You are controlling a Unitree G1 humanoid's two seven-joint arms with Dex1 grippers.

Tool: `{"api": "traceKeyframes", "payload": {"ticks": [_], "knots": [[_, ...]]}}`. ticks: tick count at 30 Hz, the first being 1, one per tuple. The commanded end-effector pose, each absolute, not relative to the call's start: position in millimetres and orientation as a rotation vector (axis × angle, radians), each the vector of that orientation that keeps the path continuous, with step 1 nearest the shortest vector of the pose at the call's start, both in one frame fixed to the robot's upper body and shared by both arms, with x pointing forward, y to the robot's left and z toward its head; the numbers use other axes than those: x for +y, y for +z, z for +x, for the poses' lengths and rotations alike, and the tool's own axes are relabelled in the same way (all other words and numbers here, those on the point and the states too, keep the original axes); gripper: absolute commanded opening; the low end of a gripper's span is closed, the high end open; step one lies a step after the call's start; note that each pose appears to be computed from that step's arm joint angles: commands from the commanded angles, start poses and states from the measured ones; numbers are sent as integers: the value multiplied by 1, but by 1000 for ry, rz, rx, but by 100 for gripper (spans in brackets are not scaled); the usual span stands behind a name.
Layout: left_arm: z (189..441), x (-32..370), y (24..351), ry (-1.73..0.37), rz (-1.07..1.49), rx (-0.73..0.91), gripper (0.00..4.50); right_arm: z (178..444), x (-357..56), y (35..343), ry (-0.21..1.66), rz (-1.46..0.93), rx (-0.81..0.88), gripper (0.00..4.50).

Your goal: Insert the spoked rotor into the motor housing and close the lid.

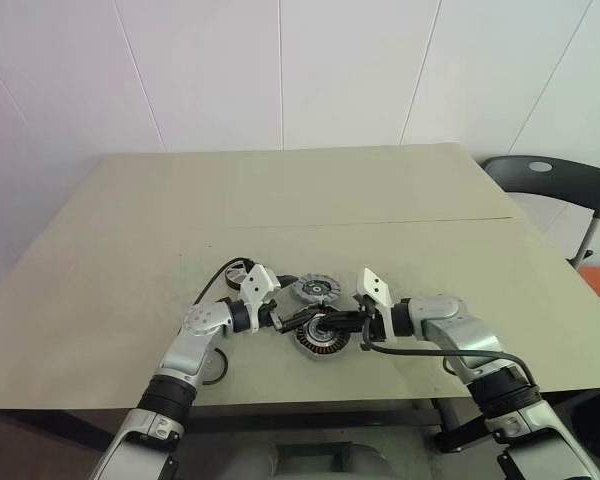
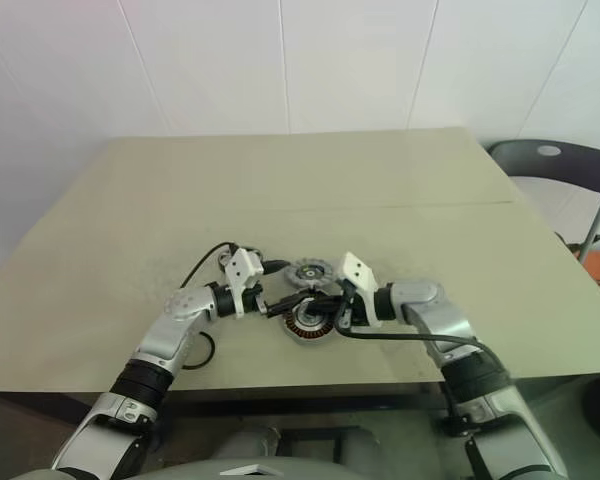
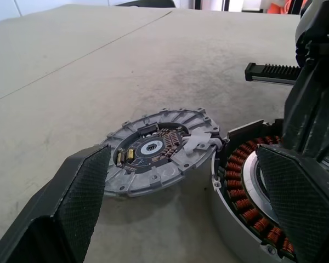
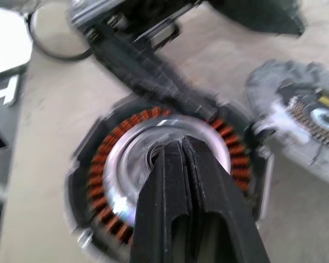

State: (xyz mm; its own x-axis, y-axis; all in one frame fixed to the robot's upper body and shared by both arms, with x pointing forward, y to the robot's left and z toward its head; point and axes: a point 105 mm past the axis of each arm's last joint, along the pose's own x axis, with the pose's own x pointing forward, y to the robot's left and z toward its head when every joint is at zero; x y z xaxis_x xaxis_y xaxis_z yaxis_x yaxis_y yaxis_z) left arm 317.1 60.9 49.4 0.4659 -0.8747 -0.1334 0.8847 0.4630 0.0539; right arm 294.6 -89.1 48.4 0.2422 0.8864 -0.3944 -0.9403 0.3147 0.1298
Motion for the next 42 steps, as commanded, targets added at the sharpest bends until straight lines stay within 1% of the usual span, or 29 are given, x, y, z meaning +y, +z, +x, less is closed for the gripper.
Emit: {"api": "traceKeyframes", "payload": {"ticks": [1,5,11,16,18,20,22,24,27,32,34,36,39,42], "knots": [[321,58,62,-1094,152,42,450,296,-88,37,1229,-159,476,5],[322,59,61,-1094,155,44,450,293,-87,32,1233,-162,499,5],[322,59,60,-1092,158,49,450,267,-90,35,1378,-91,559,5],[322,59,59,-1092,160,53,450,262,-95,33,1386,-97,598,5],[322,60,58,-1091,160,56,450,267,-93,32,1352,-118,571,5],[321,60,57,-1092,160,60,450,284,-87,38,1266,-117,493,5],[321,59,56,-1093,161,63,450,293,-78,46,1241,-91,434,5],[321,59,56,-1093,161,63,450,297,-75,49,1232,-98,415,5],[321,59,56,-1093,161,63,450,298,-77,48,1226,-115,421,5],[321,60,57,-1088,161,62,450,290,-87,38,1261,-137,485,5],[321,60,57,-1087,160,61,450,297,-88,45,1232,-99,439,5],[321,60,57,-1087,158,60,450,304,-85,62,1218,4,373,5],[321,61,60,-1088,149,51,450,300,-84,82,1278,136,321,5],[321,63,64,-1091,133,36,450,293,-87,93,1324,192,297,5]]}}
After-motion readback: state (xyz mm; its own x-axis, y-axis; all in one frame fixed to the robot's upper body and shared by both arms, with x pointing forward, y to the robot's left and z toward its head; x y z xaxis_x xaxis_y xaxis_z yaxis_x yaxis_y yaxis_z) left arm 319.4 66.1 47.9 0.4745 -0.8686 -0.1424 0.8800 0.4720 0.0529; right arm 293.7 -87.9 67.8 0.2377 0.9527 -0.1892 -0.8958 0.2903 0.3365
